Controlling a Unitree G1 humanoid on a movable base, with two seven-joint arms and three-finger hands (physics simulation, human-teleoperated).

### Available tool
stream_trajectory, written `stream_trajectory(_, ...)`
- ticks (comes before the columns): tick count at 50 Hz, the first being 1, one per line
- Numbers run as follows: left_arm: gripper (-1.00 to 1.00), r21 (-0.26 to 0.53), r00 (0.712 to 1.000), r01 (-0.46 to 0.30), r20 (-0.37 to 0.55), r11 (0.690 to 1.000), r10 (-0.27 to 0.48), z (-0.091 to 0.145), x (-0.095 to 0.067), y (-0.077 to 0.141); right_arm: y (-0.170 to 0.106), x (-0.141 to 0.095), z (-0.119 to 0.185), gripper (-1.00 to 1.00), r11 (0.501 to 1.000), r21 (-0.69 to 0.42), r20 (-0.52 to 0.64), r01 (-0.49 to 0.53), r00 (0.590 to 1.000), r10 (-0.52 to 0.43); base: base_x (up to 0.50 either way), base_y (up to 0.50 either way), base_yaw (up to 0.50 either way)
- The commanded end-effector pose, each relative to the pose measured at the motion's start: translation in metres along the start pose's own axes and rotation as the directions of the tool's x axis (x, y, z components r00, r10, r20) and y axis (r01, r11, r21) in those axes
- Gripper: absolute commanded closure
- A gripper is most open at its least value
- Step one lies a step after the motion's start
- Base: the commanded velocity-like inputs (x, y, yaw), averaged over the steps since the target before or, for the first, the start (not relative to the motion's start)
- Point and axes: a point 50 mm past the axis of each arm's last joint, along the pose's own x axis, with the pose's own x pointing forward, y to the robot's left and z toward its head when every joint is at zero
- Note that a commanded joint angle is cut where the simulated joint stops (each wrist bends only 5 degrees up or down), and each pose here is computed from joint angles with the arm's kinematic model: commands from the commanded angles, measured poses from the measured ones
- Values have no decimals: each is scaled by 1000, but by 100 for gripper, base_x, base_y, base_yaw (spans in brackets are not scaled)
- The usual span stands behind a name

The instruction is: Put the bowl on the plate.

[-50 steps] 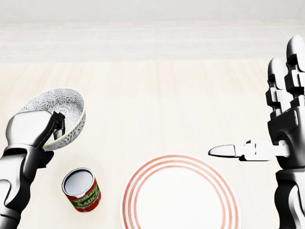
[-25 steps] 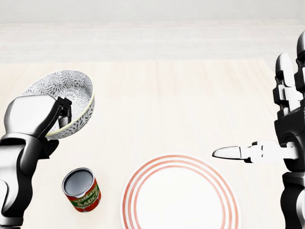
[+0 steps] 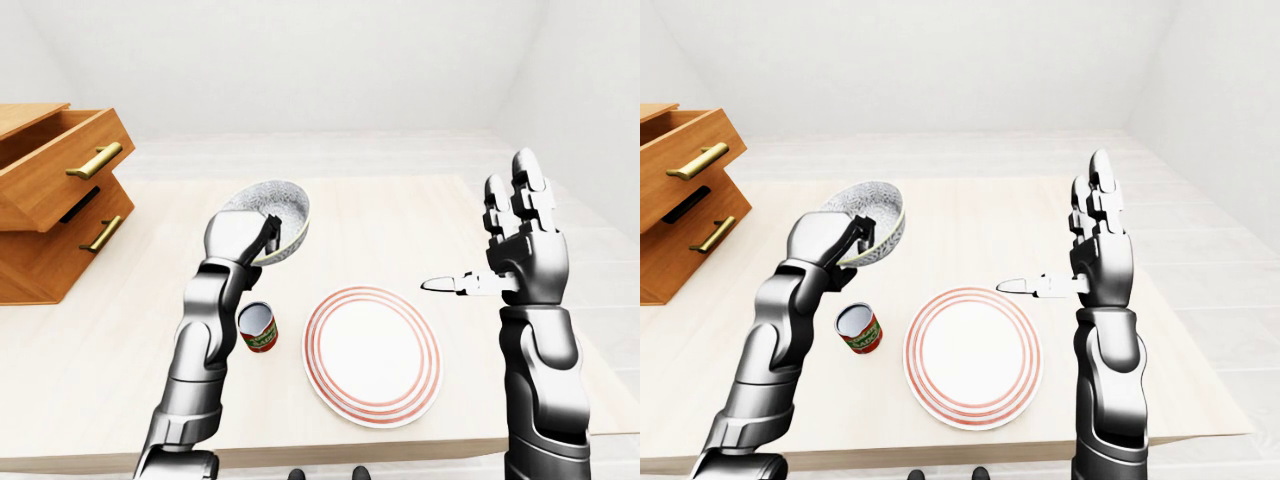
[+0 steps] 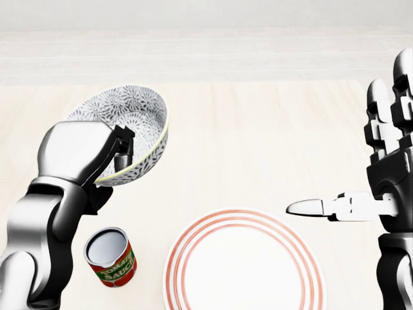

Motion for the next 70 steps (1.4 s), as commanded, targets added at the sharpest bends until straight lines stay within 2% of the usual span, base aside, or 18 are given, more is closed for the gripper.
stream_trajectory(1, 100, -60, 997, -26, 74, 998, 31, 26, -11, 5, -2, -3, 0, -100, 1000, 8, -6, 0, 1000, 1, 0, 0, 0)
stream_trajectory(26, 100, -74, 982, 19, 190, 997, -4, 65, -31, -18, -11, -22, 17, -100, 1000, -7, 38, -1, 999, 1, 0, 0, 0)
stream_trajectory(46, 100, -67, 977, 36, 213, 997, -21, 73, -31, -29, -12, -22, 20, -100, 1000, -18, 49, -1, 999, 2, 0, 0, 0)
stream_trajectory(70, 100, -54, 965, 45, 261, 998, -29, 86, -46, -39, -14, -22, 12, -100, 999, -32, 14, -1, 1000, 2, 0, 0, 0)
